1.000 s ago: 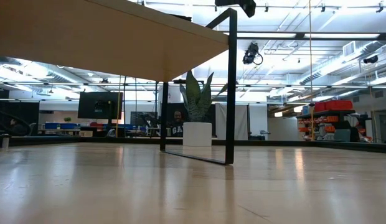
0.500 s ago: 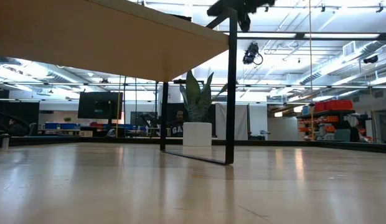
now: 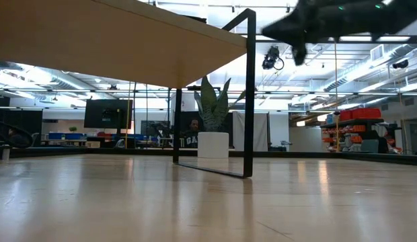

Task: Pick & Place Mini shaped plates
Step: Return to Home Position

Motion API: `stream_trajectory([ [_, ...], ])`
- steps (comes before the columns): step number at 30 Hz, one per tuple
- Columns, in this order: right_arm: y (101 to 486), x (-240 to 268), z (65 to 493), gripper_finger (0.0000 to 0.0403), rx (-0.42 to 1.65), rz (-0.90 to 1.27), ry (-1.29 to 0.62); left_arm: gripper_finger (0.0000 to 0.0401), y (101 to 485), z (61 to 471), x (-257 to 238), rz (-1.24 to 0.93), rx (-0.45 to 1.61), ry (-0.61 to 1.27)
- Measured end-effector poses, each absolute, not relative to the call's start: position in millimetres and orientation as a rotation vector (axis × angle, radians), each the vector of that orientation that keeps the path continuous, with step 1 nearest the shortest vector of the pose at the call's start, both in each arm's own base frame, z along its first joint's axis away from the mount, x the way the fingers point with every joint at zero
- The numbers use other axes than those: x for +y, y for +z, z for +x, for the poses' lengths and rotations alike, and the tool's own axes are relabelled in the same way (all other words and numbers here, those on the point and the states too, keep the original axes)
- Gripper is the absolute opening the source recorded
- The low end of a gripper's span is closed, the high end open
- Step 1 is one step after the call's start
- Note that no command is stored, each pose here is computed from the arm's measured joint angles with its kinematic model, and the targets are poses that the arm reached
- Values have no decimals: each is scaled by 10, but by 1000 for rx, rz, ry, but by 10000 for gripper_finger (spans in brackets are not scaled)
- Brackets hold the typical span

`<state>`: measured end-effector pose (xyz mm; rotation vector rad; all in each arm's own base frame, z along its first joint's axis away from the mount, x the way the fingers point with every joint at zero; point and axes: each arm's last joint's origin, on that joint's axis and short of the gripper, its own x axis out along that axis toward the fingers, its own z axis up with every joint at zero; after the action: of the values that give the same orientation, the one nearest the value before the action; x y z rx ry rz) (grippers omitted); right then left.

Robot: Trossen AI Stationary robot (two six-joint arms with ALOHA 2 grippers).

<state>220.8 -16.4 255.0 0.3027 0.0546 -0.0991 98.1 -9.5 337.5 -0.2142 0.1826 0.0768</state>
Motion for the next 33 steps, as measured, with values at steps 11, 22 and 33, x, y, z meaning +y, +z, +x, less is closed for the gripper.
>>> stream_trajectory([
  [11,2386,-144,1728,0,-31,288,-136,3,3018,841,-68,-220,182,94],
  [22,2086,-131,1508,0,-5,204,-137,3,2828,734,-33,-228,107,149],
  [33,1916,-125,1430,0,19,114,-138,4,2776,721,-29,-213,137,158],
])
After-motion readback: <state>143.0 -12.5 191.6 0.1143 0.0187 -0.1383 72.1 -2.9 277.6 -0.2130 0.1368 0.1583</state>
